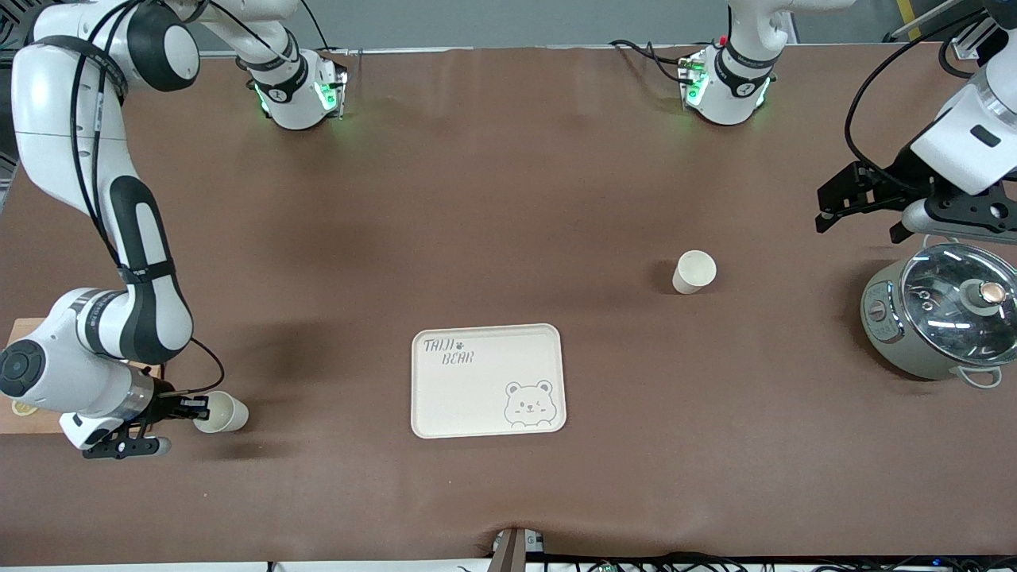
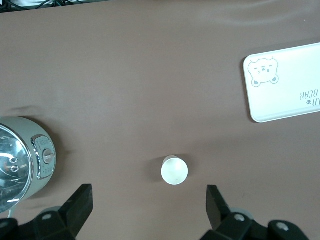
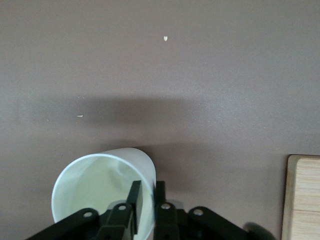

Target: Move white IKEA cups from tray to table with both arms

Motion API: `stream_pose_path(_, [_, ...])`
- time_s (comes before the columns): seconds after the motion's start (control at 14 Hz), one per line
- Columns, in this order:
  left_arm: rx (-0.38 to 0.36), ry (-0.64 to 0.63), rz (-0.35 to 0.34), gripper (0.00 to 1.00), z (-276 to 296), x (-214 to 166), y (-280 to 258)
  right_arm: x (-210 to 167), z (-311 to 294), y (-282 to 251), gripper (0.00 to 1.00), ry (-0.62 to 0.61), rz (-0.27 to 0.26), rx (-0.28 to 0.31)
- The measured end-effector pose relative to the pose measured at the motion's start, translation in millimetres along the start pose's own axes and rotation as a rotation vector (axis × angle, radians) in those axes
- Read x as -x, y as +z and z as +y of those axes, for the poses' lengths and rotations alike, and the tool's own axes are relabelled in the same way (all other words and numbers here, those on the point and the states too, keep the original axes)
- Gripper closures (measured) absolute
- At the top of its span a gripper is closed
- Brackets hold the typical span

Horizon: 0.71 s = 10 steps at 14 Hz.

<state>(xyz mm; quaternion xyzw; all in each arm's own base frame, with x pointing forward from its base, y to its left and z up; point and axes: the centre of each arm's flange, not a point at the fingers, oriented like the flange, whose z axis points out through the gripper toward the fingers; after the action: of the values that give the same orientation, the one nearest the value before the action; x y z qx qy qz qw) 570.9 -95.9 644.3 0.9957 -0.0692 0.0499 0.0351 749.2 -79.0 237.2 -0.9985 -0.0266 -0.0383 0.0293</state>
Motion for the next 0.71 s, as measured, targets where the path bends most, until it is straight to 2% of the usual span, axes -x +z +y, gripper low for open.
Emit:
stream_pose_path(0.21, [-0.008,0.007,-0.003,0.00,3,0,1,0,0,-1,0.48,0.000,0.003,0.000])
stream_pose_path(0.36, [-0.064,0.028,-0.010,0.00,1,1,4,-3,-1,-6,0.27,-0.001,0.015,0.001])
stream_pose_path(0.5, [-0.084,0.049,-0.020,0.00,7,1,7,-7,-1,-22,0.07,-0.003,0.039,0.005])
stream_pose_path(0.57, [-0.085,0.054,-0.023,0.00,9,1,8,-10,-2,-35,0.00,-0.005,0.050,0.006])
stream_pose_path(0.71, [-0.085,0.056,-0.028,0.00,9,1,11,-10,-6,-70,0.00,-0.009,0.041,0.002])
